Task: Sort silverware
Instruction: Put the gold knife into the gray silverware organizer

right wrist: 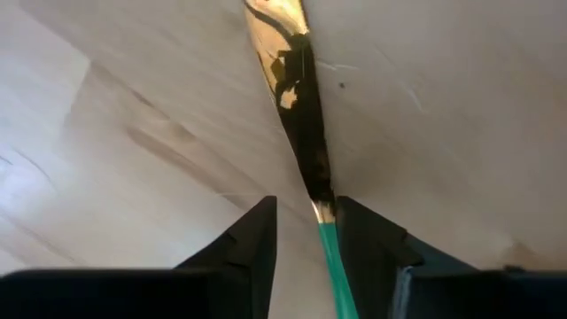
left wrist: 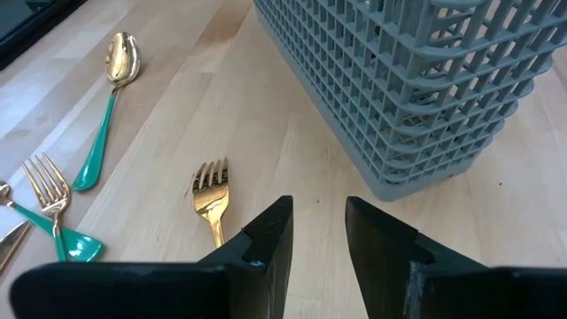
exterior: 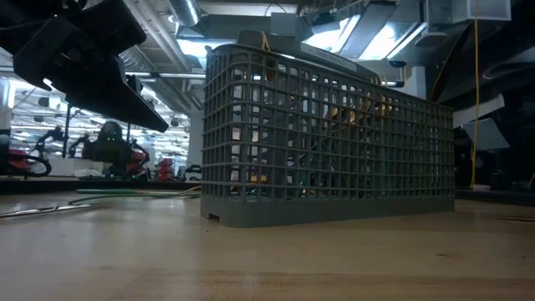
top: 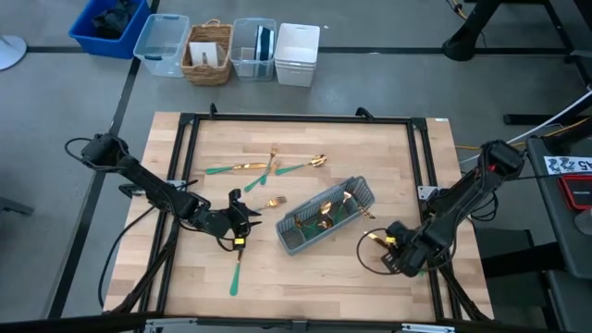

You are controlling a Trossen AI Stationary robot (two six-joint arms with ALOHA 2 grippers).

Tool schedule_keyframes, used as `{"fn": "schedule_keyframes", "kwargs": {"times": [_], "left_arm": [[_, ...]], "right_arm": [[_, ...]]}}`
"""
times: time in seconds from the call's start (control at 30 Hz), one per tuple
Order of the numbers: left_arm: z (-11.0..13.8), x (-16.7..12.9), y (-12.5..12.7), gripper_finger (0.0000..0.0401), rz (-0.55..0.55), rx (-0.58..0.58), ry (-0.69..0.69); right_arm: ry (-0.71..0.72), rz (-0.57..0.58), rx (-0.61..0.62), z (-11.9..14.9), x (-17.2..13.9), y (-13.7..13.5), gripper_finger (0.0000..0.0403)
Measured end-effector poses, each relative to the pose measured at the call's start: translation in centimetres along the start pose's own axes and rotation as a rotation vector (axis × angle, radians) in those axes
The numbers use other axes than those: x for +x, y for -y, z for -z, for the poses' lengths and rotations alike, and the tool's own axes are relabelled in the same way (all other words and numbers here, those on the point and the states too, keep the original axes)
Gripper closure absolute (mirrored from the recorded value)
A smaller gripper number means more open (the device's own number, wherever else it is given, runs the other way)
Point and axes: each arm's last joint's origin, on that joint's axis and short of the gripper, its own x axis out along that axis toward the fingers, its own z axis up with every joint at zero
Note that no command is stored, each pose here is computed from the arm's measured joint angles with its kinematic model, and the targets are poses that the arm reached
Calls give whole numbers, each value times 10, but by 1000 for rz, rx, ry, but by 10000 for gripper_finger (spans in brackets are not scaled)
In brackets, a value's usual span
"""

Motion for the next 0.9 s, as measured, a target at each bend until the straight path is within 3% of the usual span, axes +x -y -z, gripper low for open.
{"fn": "schedule_keyframes", "kwargs": {"times": [0.3,0.47,0.67,0.9], "left_arm": [[0,0,0,301,0,-5,0],[0,0,0,301,0,-7,0],[0,0,0,301,0,-7,0],[0,0,0,301,0,-6,-2]], "right_arm": [[8,46,-130,1,9,-1,281],[29,82,-129,0,14,-1,281],[70,126,24,-3,16,2,288],[48,161,136,-11,16,3,340]]}}
